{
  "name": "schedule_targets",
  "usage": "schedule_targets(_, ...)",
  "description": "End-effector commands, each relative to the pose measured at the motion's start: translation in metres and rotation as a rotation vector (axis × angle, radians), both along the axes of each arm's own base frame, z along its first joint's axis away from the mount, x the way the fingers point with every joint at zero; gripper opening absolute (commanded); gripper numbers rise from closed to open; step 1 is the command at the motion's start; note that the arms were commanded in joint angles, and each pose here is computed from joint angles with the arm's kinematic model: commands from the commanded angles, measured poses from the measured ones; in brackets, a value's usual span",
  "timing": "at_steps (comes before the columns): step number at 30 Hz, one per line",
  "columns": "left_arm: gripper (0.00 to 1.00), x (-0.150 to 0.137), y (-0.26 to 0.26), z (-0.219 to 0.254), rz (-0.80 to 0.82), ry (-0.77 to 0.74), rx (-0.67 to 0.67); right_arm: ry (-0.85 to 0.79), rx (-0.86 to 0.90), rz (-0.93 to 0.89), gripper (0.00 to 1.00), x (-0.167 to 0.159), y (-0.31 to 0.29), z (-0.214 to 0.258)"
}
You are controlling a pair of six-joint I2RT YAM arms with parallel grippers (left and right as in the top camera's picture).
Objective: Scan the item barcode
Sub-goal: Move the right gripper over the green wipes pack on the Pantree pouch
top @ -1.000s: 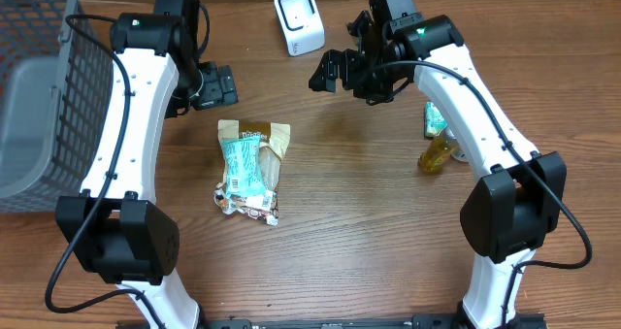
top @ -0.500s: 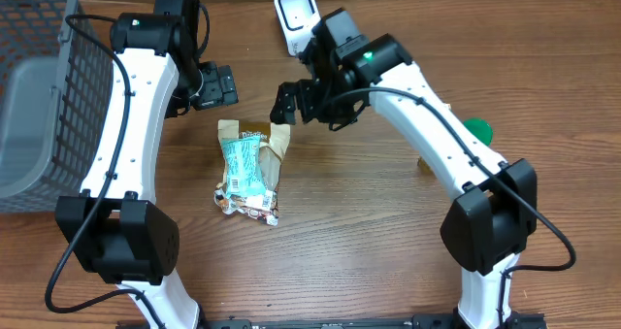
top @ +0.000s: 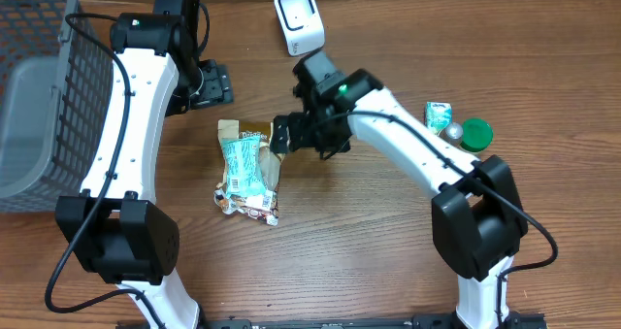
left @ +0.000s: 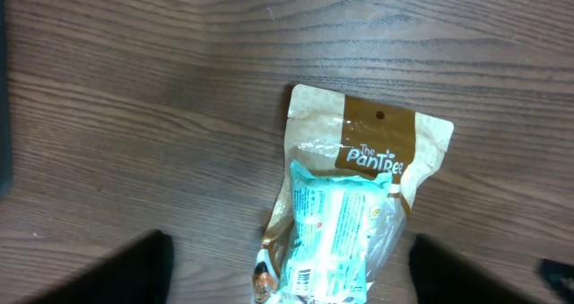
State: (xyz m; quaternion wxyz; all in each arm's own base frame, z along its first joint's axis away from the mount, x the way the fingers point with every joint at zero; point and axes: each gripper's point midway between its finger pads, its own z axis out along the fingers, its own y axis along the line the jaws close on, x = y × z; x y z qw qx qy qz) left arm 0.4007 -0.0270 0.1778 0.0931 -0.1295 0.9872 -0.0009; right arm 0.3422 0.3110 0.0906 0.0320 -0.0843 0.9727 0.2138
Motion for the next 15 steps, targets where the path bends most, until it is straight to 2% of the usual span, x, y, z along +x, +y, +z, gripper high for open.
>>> schedule_targets(1, 0.38, -0.004, -0.001, -0.003, -0.037, 0.019, 0.004, 0.035, 0.01, -0.051, 1.0, -0.016, 0.015, -0.014)
schedule_targets(4, 0.18, -0.016, 0.0, -0.023, -0.036, 0.085, 0.011, 0.037, 0.027, -0.066, 1.0, -0.024, 0.026, -0.027)
schedule_targets(7, 0.05, -0.028, 0.001, -0.046, -0.036, 0.143, 0.01, 0.025, 0.038, -0.055, 1.0, -0.027, 0.031, -0.033)
schedule_targets(12, 0.05, -0.061, 0.001, -0.08, -0.037, 0.278, 0.007, 0.004, 0.057, -0.054, 1.0, -0.023, 0.034, -0.037)
schedule_targets(15, 0.17, -0.074, -0.008, -0.096, -0.039, 0.323, -0.051, 0.001, 0.058, -0.053, 1.0, -0.023, 0.034, -0.037)
